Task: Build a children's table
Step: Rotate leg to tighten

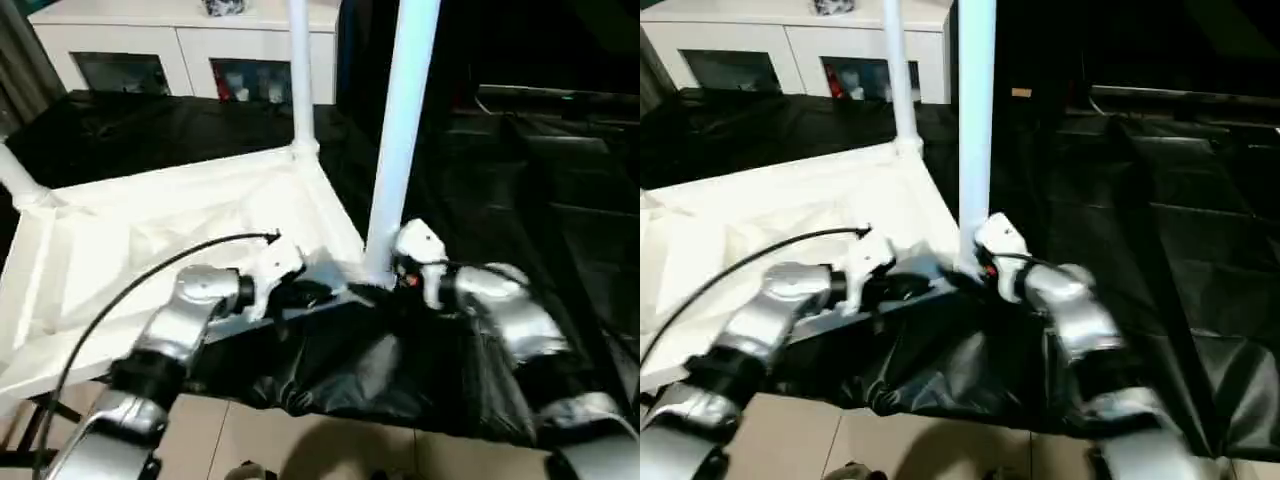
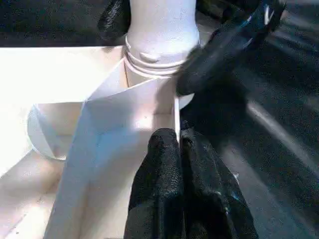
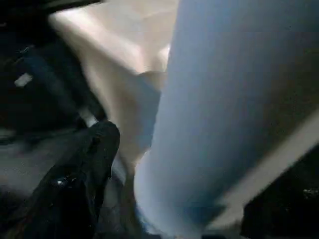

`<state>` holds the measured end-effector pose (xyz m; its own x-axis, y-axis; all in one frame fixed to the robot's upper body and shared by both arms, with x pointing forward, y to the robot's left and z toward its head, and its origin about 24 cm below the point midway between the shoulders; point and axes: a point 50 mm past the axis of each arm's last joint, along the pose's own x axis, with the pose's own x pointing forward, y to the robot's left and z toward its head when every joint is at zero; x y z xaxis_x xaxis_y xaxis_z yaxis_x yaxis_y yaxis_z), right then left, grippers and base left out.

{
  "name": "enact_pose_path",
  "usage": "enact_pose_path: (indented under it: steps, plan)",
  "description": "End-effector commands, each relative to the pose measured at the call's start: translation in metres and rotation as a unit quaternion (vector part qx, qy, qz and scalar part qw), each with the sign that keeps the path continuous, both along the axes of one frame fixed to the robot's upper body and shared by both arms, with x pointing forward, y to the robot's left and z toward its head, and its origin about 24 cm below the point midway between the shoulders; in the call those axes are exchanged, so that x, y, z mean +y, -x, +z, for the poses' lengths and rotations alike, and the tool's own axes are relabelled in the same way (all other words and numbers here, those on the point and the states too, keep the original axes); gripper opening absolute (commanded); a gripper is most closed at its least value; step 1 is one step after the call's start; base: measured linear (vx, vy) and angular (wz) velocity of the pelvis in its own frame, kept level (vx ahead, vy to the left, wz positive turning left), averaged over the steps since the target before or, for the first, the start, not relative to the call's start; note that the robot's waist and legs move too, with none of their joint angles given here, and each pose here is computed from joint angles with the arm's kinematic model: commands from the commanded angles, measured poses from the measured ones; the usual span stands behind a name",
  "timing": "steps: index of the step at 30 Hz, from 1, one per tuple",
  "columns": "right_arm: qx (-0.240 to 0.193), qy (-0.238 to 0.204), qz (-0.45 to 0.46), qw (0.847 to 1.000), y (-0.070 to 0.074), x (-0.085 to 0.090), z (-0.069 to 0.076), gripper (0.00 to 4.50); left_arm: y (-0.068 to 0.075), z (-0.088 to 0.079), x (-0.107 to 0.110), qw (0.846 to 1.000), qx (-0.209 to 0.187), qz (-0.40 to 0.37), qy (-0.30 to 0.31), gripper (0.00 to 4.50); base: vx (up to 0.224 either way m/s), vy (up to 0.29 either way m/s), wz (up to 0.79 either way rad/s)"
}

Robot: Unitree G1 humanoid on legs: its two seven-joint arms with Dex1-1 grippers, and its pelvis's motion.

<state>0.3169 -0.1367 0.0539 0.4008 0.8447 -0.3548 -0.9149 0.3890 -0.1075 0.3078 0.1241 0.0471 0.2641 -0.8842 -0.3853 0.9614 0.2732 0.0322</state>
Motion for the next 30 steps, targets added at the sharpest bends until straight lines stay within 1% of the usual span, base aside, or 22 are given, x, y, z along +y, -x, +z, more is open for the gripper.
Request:
enact_pose_path:
  steps: [1,5,6,9,12,14,15,16,18,23,24,27,28,29,30]
  plan:
    - [0.03,0.004,0.067,0.997,0.011,0.005,-0.002,3.82,-0.001,0.023,-0.003,0.998,-0.032,-0.031,0.047,0.0,0.0,0.0,0.0]
    - [0.049,0.006,0.107,0.993,0.016,0.0,0.0,3.82,0.003,0.026,0.005,0.997,-0.026,-0.056,0.045,0.0,0.0,0.0,0.0]
    - [0.055,0.005,0.118,0.991,0.017,0.0,0.0,3.66,0.004,0.028,0.008,0.997,-0.024,-0.061,0.045,0.0,0.0,0.0,0.0]
    - [0.063,0.001,0.128,0.99,0.02,0.0,0.001,3.46,0.006,0.03,0.01,0.996,-0.019,-0.069,0.045,0.0,0.0,0.0,0.0]
    - [0.068,0.0,0.134,0.989,0.021,0.0,0.0,3.13,0.008,0.029,0.011,0.996,-0.018,-0.072,0.041,0.0,0.0,0.0,0.0]
    - [0.068,0.0,0.136,0.988,0.021,0.001,0.0,3.08,0.008,0.028,0.012,0.997,-0.019,-0.071,0.038,0.0,0.0,0.0,0.0]
    - [0.07,-0.001,0.137,0.988,0.021,0.001,0.0,2.88,0.009,0.028,0.012,0.997,-0.018,-0.072,0.038,0.0,0.0,0.0,0.0]
    - [0.07,-0.001,0.137,0.988,0.021,0.001,0.0,2.88,0.009,0.028,0.012,0.997,-0.018,-0.072,0.038,0.0,0.0,0.0,0.0]
    - [0.073,-0.003,0.143,0.987,0.022,0.003,0.0,2.71,0.01,0.027,0.012,0.996,-0.013,-0.075,0.039,0.0,0.0,0.0,0.0]
    - [0.076,-0.007,0.149,0.986,0.025,0.005,0.0,2.61,0.01,0.026,0.012,0.997,-0.013,-0.068,0.04,0.0,0.0,0.0,0.0]
    - [0.071,-0.01,0.122,0.99,0.023,0.01,-0.005,2.6,0.005,0.025,0.009,0.998,-0.024,-0.038,0.037,0.0,0.0,0.0,0.0]
    - [0.066,-0.01,0.076,0.995,0.02,0.018,-0.01,2.58,-0.003,0.02,0.003,0.999,-0.04,0.007,0.022,0.0,0.0,0.0,0.0]
    - [0.066,-0.01,0.076,0.995,0.02,0.018,-0.01,2.58,-0.003,0.02,0.003,0.999,-0.04,0.007,0.022,0.0,0.0,0.0,0.0]
    - [0.063,-0.008,0.053,0.997,0.017,0.022,-0.013,2.58,-0.005,0.018,-0.001,0.999,-0.042,0.021,0.02,0.0,0.0,0.0,0.0]
    - [0.052,-0.01,-0.02,0.998,0.009,0.03,-0.019,2.58,-0.011,0.014,-0.013,0.997,-0.045,0.056,0.025,0.0,0.0,0.0,0.0]
